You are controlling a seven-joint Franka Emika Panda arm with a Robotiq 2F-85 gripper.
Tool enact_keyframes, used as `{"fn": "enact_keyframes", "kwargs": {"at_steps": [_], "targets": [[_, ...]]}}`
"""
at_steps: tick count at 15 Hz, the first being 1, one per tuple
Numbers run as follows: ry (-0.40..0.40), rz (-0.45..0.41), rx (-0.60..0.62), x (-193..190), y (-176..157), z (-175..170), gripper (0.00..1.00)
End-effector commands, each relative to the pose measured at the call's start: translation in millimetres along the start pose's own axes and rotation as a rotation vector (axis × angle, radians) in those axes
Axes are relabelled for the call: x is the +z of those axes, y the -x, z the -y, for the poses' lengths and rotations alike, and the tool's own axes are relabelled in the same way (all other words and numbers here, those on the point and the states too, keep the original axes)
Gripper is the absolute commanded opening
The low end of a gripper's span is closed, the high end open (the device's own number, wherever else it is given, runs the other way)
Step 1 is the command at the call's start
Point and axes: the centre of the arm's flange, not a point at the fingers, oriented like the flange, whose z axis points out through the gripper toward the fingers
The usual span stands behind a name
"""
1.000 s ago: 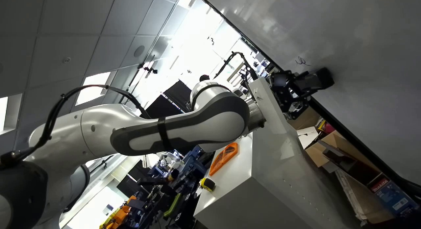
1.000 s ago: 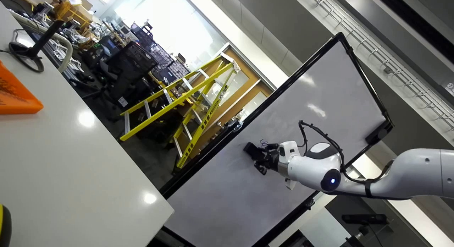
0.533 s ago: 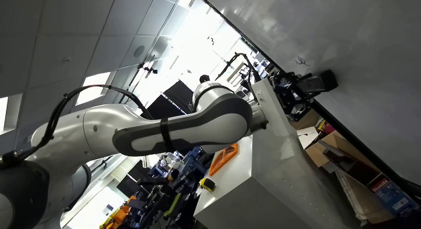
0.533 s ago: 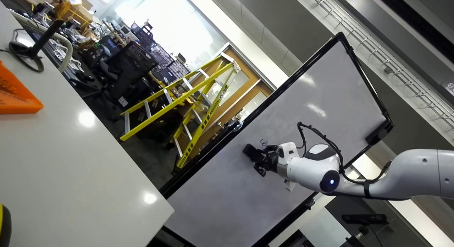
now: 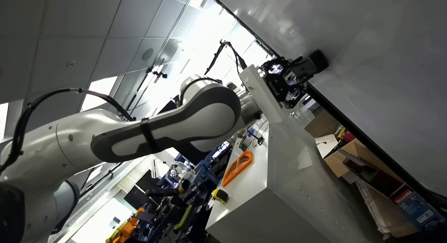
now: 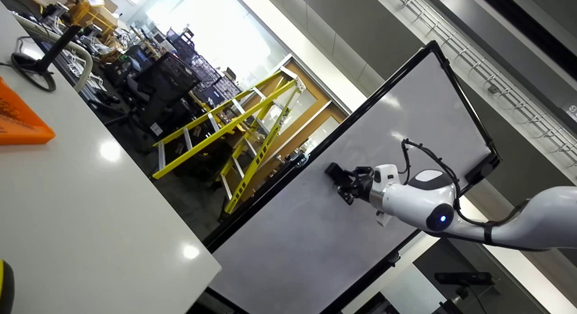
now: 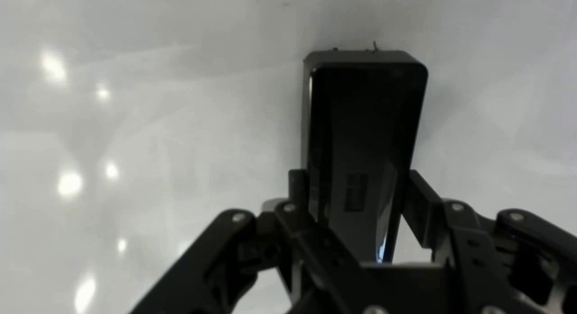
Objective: Use the eraser to clean the whiteboard
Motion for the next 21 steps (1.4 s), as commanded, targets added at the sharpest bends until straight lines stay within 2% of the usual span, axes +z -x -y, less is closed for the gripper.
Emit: {"fn": "enact_keyframes", "kwargs": {"at_steps": [1, 4, 11, 17, 21], "targets": [[0.107, -0.018, 0.027, -8.2, 24.0, -34.5, 0.30], [0.130, -0.011, 0.035, -9.1, 24.8, -47.5, 0.30], [0.082, 0.032, 0.037, -1.6, 43.4, -23.6, 0.30], [-0.003, 0.081, 0.036, 5.8, 66.8, 16.5, 0.30], [-0.088, 0.120, 0.036, 20.6, 81.4, 52.9, 0.30]]}}
